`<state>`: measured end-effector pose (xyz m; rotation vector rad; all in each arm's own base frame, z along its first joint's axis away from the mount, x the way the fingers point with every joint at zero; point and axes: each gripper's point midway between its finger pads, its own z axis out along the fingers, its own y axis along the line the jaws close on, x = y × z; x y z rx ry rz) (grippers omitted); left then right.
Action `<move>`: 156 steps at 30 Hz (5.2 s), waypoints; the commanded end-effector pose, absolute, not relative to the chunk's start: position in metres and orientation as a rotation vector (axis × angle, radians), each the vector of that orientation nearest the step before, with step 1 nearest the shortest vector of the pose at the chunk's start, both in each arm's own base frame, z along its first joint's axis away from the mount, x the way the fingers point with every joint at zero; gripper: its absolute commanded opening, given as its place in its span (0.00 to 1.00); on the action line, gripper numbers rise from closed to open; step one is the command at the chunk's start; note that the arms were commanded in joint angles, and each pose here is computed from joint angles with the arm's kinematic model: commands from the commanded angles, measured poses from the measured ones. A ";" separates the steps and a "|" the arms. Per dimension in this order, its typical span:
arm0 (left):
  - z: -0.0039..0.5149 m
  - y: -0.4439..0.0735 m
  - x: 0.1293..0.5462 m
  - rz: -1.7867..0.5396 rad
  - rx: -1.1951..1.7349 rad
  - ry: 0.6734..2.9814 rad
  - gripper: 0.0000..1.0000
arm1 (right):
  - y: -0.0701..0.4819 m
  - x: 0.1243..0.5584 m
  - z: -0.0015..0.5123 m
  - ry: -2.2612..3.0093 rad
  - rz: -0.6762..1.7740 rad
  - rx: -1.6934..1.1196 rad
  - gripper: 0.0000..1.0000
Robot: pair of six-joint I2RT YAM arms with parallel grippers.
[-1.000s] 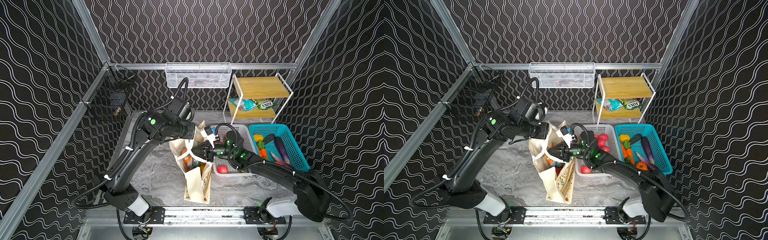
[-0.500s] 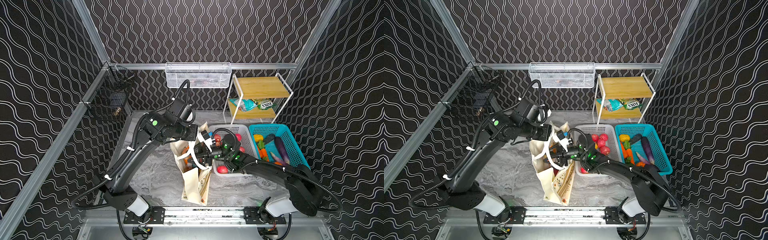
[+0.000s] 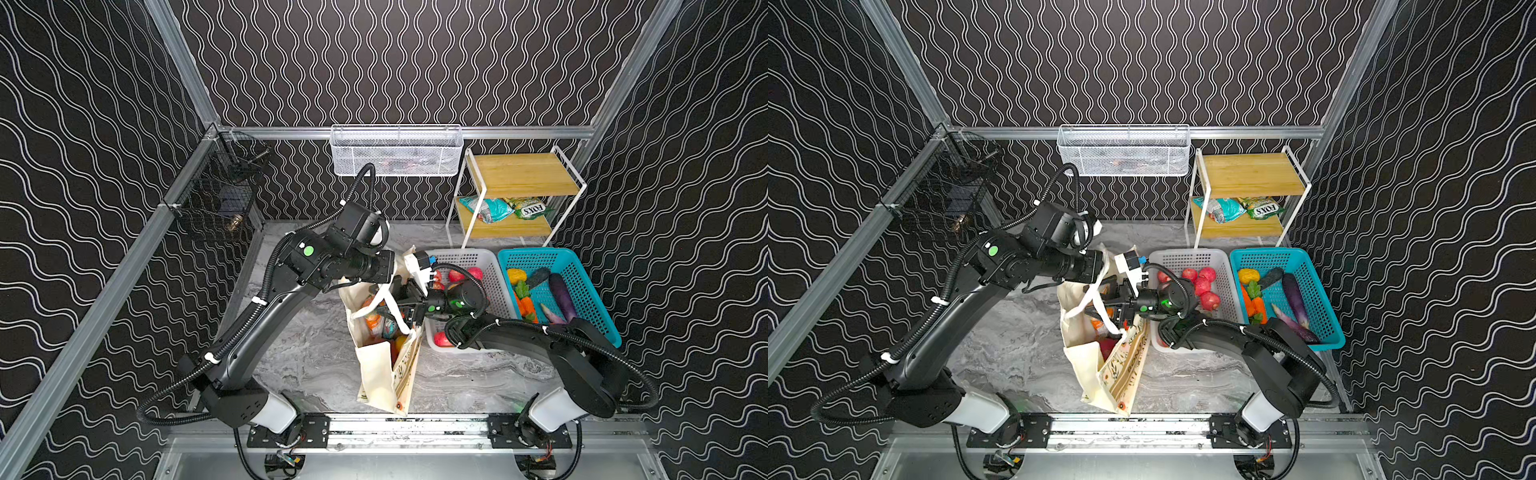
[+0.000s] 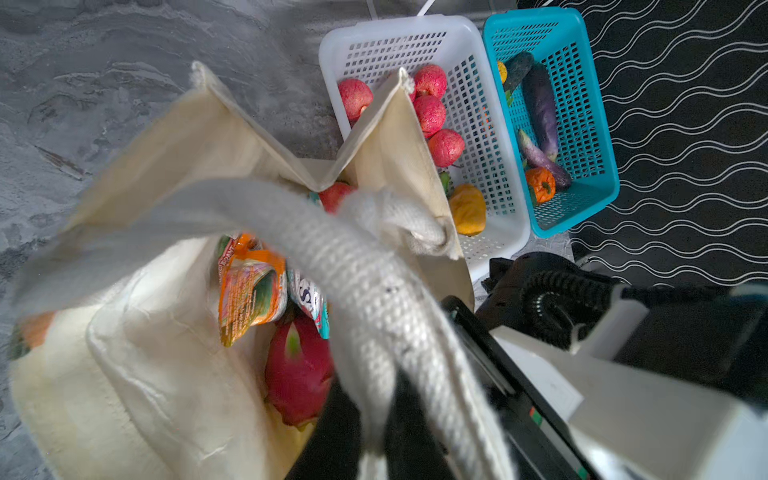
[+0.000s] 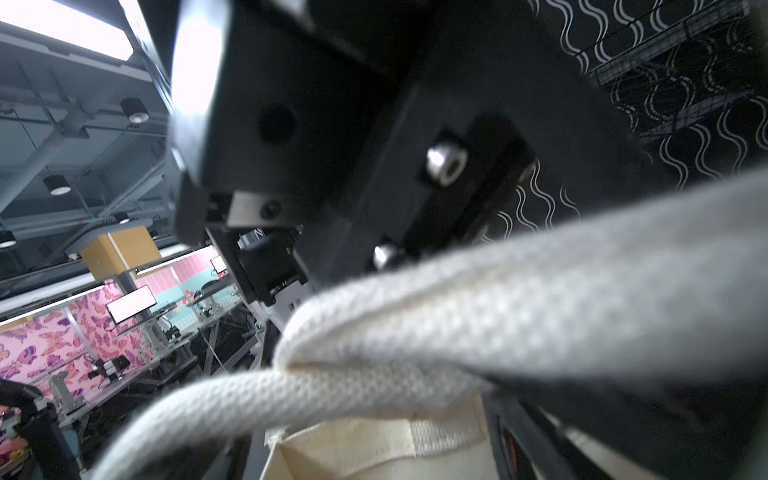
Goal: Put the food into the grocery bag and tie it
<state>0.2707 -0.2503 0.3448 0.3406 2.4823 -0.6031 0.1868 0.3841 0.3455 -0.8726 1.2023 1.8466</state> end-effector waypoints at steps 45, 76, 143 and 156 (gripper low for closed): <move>0.345 -0.212 0.275 -0.453 0.227 2.439 0.00 | 0.370 0.203 0.359 1.356 1.622 -0.581 0.08; 0.371 -0.246 0.278 -0.748 0.252 2.333 0.00 | 0.397 0.197 0.379 1.249 1.739 -0.658 0.30; 0.291 -0.039 0.274 -0.149 -0.262 2.446 0.00 | 0.209 0.287 0.328 1.503 0.999 -0.152 0.01; 0.299 0.024 0.252 0.059 -0.479 2.385 0.00 | 0.181 0.330 0.322 1.565 0.825 -0.005 0.00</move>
